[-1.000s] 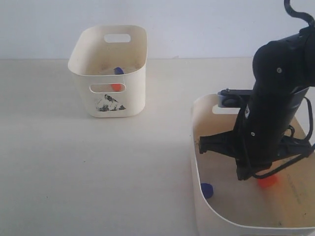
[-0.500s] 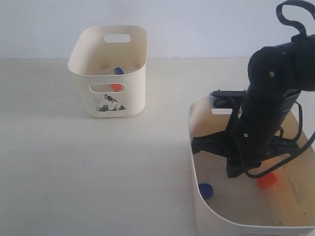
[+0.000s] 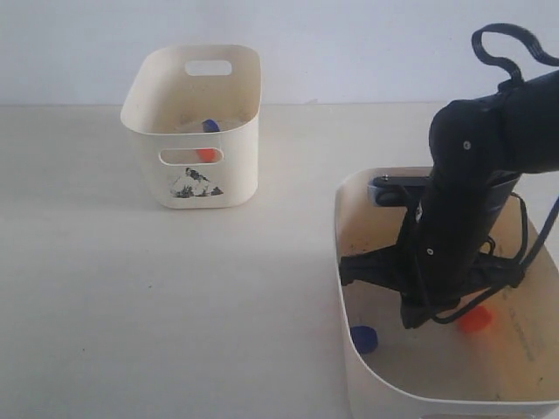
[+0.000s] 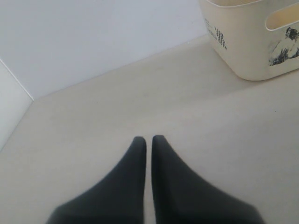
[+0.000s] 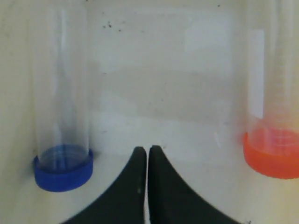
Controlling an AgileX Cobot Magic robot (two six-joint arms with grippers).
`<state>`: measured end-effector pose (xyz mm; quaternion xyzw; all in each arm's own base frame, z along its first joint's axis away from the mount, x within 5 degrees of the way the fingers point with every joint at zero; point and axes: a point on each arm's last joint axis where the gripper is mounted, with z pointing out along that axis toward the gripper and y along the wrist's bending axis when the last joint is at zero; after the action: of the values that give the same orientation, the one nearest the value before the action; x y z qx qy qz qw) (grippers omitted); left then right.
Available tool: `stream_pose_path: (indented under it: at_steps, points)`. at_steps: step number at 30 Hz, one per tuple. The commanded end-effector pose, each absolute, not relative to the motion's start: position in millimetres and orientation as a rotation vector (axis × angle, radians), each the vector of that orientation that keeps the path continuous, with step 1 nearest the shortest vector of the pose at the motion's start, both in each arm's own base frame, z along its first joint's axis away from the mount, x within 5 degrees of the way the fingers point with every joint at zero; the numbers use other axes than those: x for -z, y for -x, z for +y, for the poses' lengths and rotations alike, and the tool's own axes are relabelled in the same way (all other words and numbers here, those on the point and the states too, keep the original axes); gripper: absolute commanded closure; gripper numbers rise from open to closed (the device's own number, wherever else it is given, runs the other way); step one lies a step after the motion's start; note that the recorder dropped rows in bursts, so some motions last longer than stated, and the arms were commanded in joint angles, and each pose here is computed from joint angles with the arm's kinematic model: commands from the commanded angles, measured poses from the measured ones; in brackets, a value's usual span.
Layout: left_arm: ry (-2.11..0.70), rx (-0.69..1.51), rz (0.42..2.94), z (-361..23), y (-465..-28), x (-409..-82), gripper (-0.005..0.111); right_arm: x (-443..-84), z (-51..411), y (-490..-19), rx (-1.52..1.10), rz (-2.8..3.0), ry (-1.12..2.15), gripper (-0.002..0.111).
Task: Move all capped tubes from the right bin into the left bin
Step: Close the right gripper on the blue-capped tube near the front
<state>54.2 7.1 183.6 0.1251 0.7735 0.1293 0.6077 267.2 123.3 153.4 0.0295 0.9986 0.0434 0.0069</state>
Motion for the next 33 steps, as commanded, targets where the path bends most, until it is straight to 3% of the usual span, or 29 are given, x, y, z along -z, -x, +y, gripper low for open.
stream_pose_path:
  at_steps: [1, 22, 23, 29, 31, 33]
  points:
    - [-0.283, -0.285, 1.782, 6.7, -54.2, -185.0, 0.102, -151.4, 126.7, -270.0, -0.183, 3.091, -0.093, 0.107]
    - [-0.283, -0.285, 1.782, 6.7, -54.2, -185.0, 0.102, -157.9, 131.3, -276.5, -0.271, 2.993, -0.056, 0.105]
    - [-0.283, -0.285, 1.782, 6.7, -54.2, -185.0, 0.102, -157.8, 131.2, -276.6, -0.268, 2.992, -0.053, 0.099]
    - [-0.283, -0.285, 1.782, 6.7, -54.2, -185.0, 0.102, -158.2, 131.7, -278.0, -0.278, 2.976, -0.067, 0.028]
    - [-0.283, -0.285, 1.782, 6.7, -54.2, -185.0, 0.102, -158.2, 131.8, -278.2, -0.282, 2.974, -0.104, 0.009]
    - [-0.283, -0.285, 1.782, 6.7, -54.2, -185.0, 0.102, -158.4, 132.2, -278.8, -0.290, 2.968, -0.122, 0.003]
